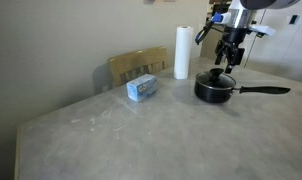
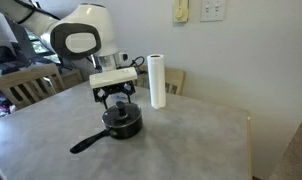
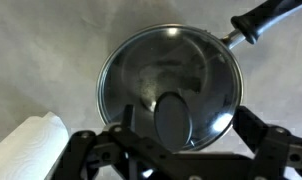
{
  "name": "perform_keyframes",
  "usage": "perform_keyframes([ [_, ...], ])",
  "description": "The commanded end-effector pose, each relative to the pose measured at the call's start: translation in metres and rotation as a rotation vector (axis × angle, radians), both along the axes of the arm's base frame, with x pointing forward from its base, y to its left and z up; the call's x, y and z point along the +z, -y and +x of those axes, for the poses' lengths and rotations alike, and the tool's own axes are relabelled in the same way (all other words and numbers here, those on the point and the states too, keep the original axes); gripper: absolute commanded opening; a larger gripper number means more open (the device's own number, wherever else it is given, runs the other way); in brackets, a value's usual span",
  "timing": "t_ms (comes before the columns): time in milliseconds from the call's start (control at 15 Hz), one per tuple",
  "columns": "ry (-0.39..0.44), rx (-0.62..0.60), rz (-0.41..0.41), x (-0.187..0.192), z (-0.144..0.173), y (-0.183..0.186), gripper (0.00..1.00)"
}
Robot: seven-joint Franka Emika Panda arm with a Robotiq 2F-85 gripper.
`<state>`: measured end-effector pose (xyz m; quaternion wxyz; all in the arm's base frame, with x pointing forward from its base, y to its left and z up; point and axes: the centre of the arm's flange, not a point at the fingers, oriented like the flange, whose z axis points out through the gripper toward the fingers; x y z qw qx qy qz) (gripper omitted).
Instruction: Remove the glass lid from the black pot and put it on the table
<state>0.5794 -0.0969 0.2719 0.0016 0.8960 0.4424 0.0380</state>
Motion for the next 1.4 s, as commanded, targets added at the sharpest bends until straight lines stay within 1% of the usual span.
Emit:
perform_keyframes([
  [0, -0.007, 0.011, 0.003, -0.014, -0.005, 0.001, 1.0],
  [267, 0.01, 0.032, 0.01, -0.019, -0.002, -0.006, 1.0],
  [533, 0.051, 0.079, -0.002, -0.027, 0.002, -0.016, 1.0],
  [667, 0.076, 0.105, -0.015, -0.032, 0.003, -0.019, 0.96],
  [733, 0.086, 0.114, -0.025, -0.034, 0.003, -0.019, 0.73],
  [867, 0.1, 0.12, -0.043, -0.037, 0.004, -0.018, 0.71],
  [1000, 0.111, 0.12, -0.064, -0.038, 0.004, -0.016, 0.56],
  [1333, 0.137, 0.116, -0.124, -0.023, 0.005, -0.016, 0.22],
])
